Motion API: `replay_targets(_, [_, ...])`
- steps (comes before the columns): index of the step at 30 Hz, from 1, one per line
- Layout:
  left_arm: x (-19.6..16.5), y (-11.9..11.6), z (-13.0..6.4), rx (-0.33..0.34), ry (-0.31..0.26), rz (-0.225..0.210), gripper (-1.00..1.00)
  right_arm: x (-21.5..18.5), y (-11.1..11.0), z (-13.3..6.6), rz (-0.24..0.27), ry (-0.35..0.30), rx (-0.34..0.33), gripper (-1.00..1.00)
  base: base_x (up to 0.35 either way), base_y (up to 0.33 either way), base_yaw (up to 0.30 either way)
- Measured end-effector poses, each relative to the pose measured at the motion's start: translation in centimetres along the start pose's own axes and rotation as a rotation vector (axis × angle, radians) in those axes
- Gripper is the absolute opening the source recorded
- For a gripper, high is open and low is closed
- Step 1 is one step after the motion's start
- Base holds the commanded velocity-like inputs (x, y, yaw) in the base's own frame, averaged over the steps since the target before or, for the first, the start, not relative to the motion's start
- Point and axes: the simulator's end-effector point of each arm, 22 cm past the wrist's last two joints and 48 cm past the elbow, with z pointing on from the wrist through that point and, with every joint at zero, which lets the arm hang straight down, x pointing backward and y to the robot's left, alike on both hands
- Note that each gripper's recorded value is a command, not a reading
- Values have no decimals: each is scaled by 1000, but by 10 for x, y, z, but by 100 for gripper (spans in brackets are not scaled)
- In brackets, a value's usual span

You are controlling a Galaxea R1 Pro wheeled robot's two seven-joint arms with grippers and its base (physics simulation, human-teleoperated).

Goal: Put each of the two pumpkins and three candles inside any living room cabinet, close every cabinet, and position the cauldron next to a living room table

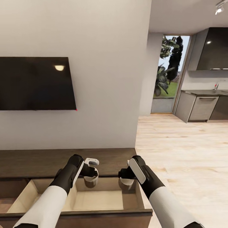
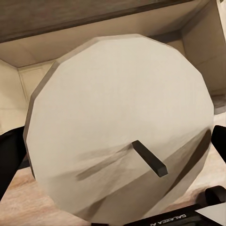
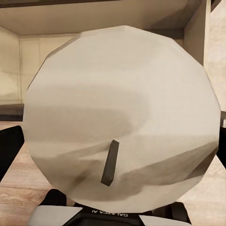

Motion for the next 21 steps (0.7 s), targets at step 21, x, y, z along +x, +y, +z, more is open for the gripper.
replay_targets(21, [14,0,31,3,-2,2,-100,12,-3,31,-2,-3,-3,-100,0,0,0])
